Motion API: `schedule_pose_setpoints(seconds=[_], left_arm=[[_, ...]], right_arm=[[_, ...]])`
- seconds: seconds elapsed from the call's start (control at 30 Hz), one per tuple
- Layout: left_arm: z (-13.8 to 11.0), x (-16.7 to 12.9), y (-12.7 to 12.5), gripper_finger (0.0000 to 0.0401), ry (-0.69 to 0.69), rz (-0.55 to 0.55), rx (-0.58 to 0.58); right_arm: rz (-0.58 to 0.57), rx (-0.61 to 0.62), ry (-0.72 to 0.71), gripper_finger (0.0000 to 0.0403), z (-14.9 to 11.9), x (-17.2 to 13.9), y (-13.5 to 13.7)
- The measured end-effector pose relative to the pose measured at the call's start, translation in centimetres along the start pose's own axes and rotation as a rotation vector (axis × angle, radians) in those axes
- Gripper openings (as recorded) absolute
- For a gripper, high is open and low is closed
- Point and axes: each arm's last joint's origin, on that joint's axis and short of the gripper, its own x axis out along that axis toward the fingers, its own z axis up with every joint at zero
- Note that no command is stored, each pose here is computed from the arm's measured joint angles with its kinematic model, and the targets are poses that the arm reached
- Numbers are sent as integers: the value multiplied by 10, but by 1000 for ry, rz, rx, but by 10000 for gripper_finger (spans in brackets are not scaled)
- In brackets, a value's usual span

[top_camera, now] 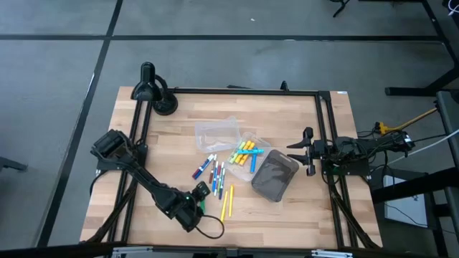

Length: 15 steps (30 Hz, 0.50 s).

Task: Pick & Place Markers
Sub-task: Put the green highlighter pen into the right transparent bin

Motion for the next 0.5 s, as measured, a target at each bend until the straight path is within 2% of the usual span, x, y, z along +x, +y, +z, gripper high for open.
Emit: schedule_pose_setpoints(seconds=[0.13, 0.5], left_arm=[[-1, 7, 4, 171, 11, 0, 33], [-3, 19, 15, 171, -22, -127, 21]], right_arm=[[0, 0, 0, 152, 0, 0, 0], [0, 0, 0, 152, 0, 0, 0]])
